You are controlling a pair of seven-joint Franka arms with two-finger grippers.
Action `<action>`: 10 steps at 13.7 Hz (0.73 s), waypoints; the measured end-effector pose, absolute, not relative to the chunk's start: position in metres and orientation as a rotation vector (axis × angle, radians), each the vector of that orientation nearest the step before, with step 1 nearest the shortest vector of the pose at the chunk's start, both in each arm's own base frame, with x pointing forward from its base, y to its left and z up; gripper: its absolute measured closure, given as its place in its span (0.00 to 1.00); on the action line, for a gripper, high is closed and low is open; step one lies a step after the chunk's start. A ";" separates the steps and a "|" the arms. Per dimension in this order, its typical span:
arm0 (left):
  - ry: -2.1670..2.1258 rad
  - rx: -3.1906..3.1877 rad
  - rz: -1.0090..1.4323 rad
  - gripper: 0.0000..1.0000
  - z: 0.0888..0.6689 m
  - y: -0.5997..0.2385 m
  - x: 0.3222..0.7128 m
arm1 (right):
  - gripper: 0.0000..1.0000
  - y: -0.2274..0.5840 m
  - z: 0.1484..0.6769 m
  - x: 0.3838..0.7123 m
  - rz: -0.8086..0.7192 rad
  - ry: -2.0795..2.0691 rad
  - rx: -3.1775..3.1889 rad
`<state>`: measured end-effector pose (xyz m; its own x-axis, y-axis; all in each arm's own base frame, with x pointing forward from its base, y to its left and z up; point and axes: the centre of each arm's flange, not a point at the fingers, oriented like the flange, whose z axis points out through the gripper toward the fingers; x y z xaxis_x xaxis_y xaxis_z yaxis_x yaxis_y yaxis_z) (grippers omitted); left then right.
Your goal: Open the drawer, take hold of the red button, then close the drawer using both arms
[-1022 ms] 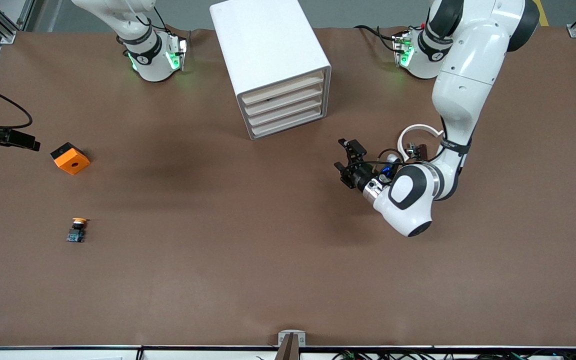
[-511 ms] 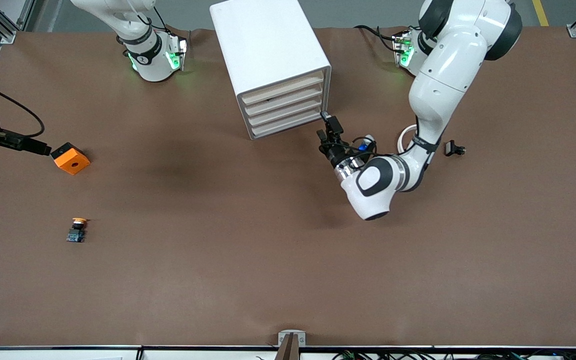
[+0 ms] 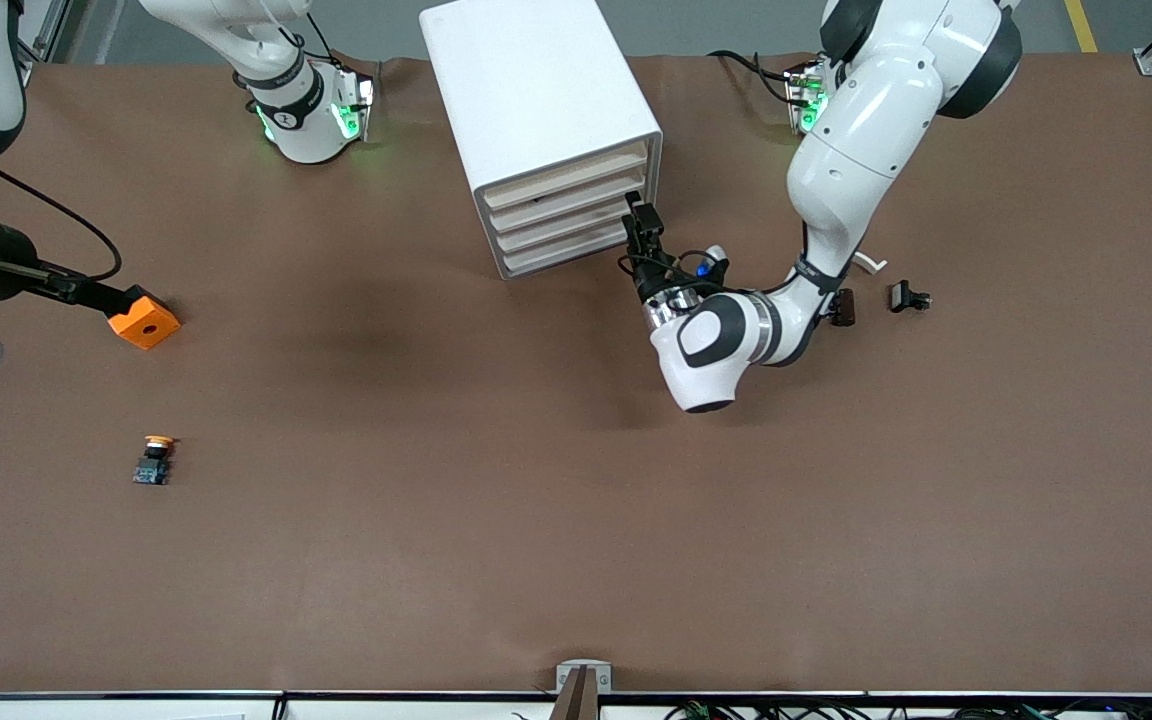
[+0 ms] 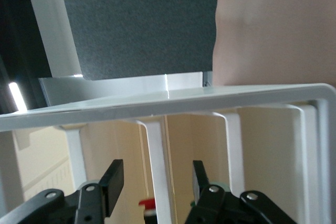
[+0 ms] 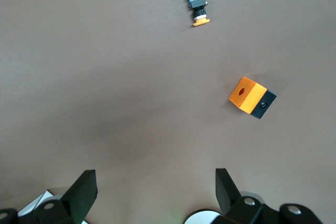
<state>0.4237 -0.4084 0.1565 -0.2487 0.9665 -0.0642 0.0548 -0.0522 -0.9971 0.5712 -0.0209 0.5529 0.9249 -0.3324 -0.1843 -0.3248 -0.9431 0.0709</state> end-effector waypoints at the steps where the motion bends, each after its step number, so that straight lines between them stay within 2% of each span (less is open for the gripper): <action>1: -1.387 -1.157 1.405 0.42 0.154 -0.413 0.415 | 0.00 -0.016 0.553 0.571 -0.301 -0.540 3.038; 3: -1.365 -1.155 1.387 0.43 0.150 -0.420 0.402 | 0.00 -0.001 0.553 0.572 -0.298 -0.577 3.028; 4: -1.354 -1.155 1.378 0.46 0.149 -0.423 0.396 | 0.00 0.005 0.553 0.572 -0.299 -0.586 3.029; 5: -1.344 -1.154 1.370 0.54 0.147 -0.426 0.390 | 0.00 0.009 0.553 0.572 -0.301 -0.598 3.031; 6: -1.333 -1.155 1.362 0.54 0.146 -0.429 0.384 | 0.00 0.013 0.553 0.572 -0.302 -0.624 3.029; 7: -1.326 -1.156 1.356 0.61 0.146 -0.432 0.380 | 0.00 0.017 0.553 0.571 -0.302 -0.655 3.022; 9: -1.319 -1.157 1.355 0.81 0.147 -0.432 0.379 | 0.00 0.032 0.553 0.571 -0.298 -0.703 3.006; 10: -1.318 -1.156 1.358 0.86 0.148 -0.431 0.380 | 0.00 0.042 0.554 0.570 -0.294 -0.727 2.996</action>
